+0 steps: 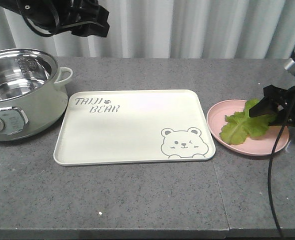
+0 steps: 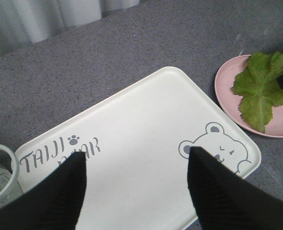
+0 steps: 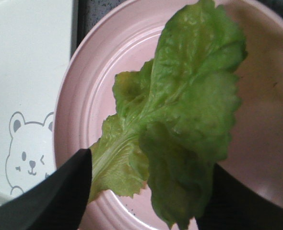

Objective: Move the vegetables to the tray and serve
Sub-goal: 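Carry the leaf with the right gripper over the pink plate and release it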

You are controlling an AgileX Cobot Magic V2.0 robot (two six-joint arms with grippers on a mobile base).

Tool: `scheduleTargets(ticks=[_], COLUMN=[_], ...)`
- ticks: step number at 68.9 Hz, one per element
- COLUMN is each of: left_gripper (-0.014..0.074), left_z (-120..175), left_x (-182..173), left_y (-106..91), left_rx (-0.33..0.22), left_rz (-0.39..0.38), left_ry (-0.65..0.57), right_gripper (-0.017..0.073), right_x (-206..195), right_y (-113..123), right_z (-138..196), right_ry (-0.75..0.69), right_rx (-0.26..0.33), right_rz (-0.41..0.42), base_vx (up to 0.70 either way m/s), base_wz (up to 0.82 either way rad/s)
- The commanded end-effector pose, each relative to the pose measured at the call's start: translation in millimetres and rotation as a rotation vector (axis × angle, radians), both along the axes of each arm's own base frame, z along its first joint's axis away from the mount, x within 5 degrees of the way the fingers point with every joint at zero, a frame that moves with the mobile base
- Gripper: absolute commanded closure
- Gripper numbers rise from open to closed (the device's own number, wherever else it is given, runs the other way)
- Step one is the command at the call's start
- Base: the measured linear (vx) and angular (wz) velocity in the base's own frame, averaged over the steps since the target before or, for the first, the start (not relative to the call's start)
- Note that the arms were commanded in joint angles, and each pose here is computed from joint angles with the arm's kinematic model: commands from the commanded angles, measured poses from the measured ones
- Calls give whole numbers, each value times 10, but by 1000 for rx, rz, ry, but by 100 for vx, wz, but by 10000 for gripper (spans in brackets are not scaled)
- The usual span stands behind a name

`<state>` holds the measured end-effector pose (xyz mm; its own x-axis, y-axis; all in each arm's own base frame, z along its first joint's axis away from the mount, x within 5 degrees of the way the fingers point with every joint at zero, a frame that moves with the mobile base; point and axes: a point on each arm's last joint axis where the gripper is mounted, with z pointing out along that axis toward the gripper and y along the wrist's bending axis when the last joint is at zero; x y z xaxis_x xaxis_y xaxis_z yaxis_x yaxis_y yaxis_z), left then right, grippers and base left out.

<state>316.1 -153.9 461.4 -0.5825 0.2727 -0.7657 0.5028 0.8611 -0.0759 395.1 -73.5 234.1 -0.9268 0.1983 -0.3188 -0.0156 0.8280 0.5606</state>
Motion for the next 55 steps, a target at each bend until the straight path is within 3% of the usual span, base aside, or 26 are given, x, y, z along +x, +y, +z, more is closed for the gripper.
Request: scheduleTargets(ticks=[1, 25, 46, 55], left_gripper=[144, 144, 144, 144], left_z=[278, 277, 261, 261], left_x=[-150, -150, -161, -161], left_y=[47, 47, 51, 51], left_rx=[-68, -68, -57, -57], left_rz=[3, 3, 0, 0], left_ry=[-106, -105, -86, -86], right_gripper=[121, 121, 124, 124], right_x=[2, 54, -26, -25], right_y=[-18, -159, -256, -271], right_z=[376, 740, 714, 710], right_ry=[-76, -85, 21, 26], right_rx=[-29, -187, -281, -294], right_rz=[-30, -71, -108, -121], base_vx=[0, 0, 0, 0], base_wz=[0, 0, 0, 0])
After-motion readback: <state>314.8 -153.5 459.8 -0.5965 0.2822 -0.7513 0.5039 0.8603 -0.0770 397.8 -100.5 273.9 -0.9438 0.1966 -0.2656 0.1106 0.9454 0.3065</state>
